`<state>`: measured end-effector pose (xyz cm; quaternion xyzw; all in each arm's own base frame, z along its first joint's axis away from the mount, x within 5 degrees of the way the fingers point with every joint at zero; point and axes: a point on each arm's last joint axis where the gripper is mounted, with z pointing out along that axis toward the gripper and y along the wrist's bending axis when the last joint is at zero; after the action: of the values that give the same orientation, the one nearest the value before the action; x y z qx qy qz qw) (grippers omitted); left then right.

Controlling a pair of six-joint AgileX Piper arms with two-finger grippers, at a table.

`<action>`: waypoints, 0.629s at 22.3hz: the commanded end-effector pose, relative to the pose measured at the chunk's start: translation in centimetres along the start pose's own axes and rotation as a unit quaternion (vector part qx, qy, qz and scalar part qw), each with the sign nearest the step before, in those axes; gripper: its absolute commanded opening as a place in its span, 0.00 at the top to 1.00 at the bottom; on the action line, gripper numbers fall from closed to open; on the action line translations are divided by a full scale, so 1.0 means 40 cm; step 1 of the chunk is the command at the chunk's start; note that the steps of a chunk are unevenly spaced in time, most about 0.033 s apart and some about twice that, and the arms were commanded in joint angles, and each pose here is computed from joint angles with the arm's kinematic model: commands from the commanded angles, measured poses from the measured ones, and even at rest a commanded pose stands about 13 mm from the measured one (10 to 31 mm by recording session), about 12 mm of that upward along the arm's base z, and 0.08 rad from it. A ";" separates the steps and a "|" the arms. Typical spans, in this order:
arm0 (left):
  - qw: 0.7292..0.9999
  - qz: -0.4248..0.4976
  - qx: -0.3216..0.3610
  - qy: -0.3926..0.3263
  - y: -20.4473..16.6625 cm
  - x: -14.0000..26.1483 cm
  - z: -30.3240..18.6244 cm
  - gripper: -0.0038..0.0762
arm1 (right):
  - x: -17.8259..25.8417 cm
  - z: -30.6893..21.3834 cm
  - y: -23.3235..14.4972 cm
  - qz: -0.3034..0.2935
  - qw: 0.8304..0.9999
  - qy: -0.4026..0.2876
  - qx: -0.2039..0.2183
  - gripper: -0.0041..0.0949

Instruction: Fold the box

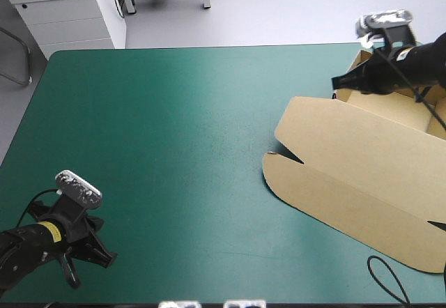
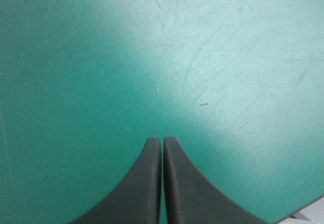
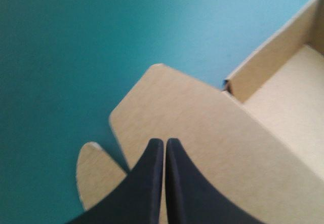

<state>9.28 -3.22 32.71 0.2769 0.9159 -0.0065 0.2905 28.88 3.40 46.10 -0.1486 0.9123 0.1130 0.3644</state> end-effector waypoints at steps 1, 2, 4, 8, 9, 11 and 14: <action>0.997 -0.007 -0.006 -0.072 -0.008 0.012 -0.027 0.96 | 0.027 -0.065 0.091 -0.055 0.997 -0.047 -0.022 0.96; 0.997 -0.007 -0.008 -0.083 -0.010 0.019 -0.028 0.96 | 0.041 -0.063 0.108 -0.061 0.996 -0.054 -0.028 0.96; 0.995 -0.007 -0.012 -0.099 -0.015 0.041 -0.029 0.96 | 0.076 -0.073 0.137 -0.069 0.994 -0.071 -0.039 0.96; 0.996 -0.013 0.001 -0.093 -0.032 0.087 0.000 0.96 | 0.229 -0.108 0.165 -0.087 0.992 -0.084 -0.044 0.96; 0.996 -0.013 0.002 -0.089 -0.033 0.093 0.008 0.96 | 0.259 -0.105 0.165 -0.087 0.992 -0.083 -0.042 0.96; 0.996 -0.009 0.007 -0.084 -0.039 0.107 0.025 0.96 | 0.356 -0.133 0.170 -0.088 0.990 -0.107 -0.034 0.96; 0.994 -0.020 0.021 -0.104 -0.048 0.109 0.037 0.96 | 0.518 -0.162 0.179 -0.090 0.985 -0.143 -0.027 0.96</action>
<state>5.70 -2.48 27.97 0.2713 0.9012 -0.0411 0.3356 10.22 4.65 37.02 -0.2299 0.8623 0.1247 0.4337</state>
